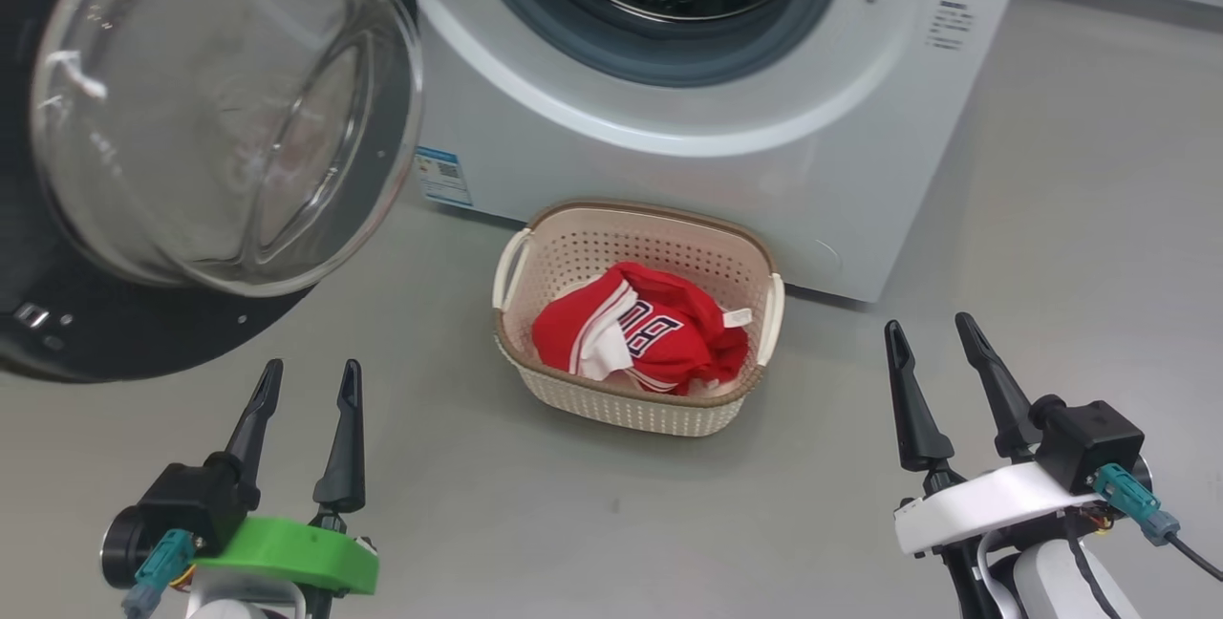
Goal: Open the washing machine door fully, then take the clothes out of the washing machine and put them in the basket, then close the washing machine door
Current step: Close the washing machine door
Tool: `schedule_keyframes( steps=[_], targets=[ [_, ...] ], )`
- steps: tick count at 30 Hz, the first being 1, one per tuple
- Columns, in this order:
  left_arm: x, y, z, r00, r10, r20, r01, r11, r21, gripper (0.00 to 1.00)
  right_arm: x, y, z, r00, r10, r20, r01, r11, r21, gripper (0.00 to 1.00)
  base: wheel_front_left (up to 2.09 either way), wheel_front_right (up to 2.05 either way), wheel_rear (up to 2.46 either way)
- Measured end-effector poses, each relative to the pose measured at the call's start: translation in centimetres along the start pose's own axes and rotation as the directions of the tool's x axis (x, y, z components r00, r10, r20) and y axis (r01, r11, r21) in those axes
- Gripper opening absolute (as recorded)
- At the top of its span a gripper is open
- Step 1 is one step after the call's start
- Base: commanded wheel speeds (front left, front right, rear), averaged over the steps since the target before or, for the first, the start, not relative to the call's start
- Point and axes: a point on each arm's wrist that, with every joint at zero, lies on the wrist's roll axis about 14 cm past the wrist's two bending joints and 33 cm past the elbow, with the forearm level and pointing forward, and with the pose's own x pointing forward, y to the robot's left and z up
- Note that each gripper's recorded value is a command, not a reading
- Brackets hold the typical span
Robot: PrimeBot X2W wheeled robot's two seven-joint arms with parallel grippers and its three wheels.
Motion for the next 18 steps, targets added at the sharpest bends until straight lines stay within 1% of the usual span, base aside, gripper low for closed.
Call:
schedule_keyframes(
  steps=[8, 18],
  targets=[
    [-1.8, 2.7, 1.4, 0.995, 0.094, 0.037, -0.094, 0.995, 0.013, 1.0, 1.3, 3.1, -0.8, 0.995, 0.098, -0.022, -0.098, 0.995, 0.012, 1.0, 0.0, 0.0, 0.0],
    [-3.8, 5.1, 2.6, 0.981, 0.177, 0.074, -0.179, 0.984, 0.025, 1.0, 1.9, 5.7, -1.8, 0.983, 0.177, -0.051, -0.176, 0.984, 0.023, 1.0, 0.0, 0.0, 0.0]
  ],
)
